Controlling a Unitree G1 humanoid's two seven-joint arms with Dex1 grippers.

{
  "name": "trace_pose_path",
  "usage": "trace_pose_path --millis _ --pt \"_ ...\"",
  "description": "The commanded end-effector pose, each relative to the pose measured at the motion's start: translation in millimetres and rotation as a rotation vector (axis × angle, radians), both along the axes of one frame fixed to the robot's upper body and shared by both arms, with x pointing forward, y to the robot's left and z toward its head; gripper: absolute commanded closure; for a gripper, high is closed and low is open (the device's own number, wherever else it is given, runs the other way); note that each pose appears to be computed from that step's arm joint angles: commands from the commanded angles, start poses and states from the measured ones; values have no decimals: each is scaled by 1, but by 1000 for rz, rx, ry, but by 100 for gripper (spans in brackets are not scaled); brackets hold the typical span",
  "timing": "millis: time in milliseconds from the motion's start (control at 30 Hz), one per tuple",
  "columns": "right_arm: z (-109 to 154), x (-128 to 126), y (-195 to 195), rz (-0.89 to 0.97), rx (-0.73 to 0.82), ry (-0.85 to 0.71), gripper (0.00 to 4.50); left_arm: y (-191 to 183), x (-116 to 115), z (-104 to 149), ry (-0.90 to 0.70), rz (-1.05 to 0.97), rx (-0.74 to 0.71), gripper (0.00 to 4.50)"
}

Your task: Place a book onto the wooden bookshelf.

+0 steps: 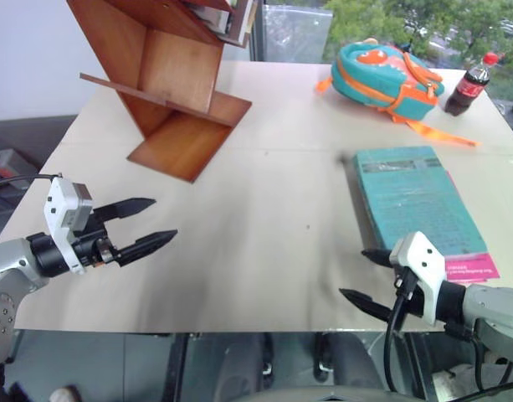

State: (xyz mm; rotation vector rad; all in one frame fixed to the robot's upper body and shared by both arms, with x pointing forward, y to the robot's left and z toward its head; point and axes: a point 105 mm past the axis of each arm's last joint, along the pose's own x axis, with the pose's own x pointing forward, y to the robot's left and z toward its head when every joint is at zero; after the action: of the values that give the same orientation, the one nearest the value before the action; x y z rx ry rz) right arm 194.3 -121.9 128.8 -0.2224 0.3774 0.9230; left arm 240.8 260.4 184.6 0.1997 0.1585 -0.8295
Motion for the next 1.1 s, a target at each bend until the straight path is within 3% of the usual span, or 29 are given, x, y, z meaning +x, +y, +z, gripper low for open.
trace_pose_path --millis 33,267,367,433,600,733,867,1100 --pt "14 1 2 8 33 -61 0 -7 -2 15 -48 -66 -1 11" --pt "41 14 -1 -16 136 -143 0 -54 -11 29 -96 -330 -74 11" --pt "48 29 -13 -83 149 -169 79 -71 -16 33 -113 -423 -73 0" --pt "56 47 -34 -195 124 -214 181 -81 -18 37 -130 -482 -69 0" --pt "80 110 -142 -701 -115 -371 418 -104 -16 41 -179 -587 -58 0" --pt "82 130 -185 -890 -134 -281 418 -114 -14 41 -204 -608 -52 0" --pt "55 149 -220 -1089 -146 -37 418 -120 -13 44 -234 -614 -50 0" --pt "16 159 -218 -1130 -8 280 418 -120 -17 47 -252 -611 -26 0"
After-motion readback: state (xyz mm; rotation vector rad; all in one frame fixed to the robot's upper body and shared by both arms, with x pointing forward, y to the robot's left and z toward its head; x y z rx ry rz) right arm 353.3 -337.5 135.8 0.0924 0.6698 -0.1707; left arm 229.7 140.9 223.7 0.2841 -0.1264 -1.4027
